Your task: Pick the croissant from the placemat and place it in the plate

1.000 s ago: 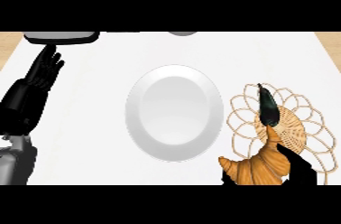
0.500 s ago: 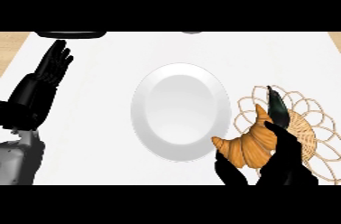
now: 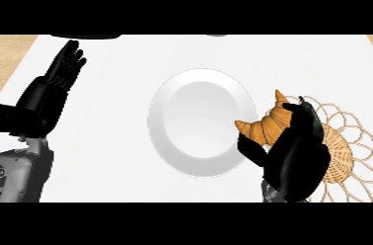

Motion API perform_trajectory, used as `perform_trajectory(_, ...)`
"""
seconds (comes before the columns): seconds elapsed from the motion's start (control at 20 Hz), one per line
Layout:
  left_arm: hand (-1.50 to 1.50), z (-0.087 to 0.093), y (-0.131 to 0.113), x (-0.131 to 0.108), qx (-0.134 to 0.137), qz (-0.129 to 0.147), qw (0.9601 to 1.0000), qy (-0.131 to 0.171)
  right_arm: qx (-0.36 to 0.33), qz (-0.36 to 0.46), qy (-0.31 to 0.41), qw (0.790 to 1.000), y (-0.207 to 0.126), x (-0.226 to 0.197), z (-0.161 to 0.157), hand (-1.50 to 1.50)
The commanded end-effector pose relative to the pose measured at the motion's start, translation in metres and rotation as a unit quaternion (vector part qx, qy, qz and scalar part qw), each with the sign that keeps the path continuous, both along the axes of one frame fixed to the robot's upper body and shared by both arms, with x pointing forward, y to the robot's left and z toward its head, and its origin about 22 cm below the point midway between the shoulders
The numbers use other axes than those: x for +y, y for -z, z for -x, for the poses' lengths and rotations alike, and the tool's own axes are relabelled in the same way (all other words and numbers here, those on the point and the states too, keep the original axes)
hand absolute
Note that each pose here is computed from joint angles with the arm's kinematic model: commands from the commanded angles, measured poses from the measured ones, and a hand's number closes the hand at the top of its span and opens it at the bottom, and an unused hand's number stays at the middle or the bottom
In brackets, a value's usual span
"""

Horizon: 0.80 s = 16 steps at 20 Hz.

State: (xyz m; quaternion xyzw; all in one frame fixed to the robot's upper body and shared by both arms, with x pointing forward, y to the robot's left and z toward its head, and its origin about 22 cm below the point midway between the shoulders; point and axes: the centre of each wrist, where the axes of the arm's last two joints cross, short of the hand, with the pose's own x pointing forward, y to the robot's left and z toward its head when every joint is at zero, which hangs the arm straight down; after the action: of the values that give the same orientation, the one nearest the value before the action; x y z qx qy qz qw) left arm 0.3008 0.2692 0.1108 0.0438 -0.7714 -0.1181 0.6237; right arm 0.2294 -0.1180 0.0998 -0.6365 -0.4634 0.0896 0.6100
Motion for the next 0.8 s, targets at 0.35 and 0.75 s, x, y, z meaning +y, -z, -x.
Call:
perform_trajectory(0.35, 0.0, -0.007, 0.002, -0.013, -0.002, 0.002, 0.9999, 0.017, -0.003, -0.179, 0.116, 0.977, -0.001, -0.011, -0.075, -1.5)
perform_trajectory(0.75, 0.0, -0.009, -0.002, -0.013, -0.004, -0.004, 0.9999, 0.016, -0.146, -0.182, 0.089, 0.968, -0.015, -0.007, -0.103, -1.5)
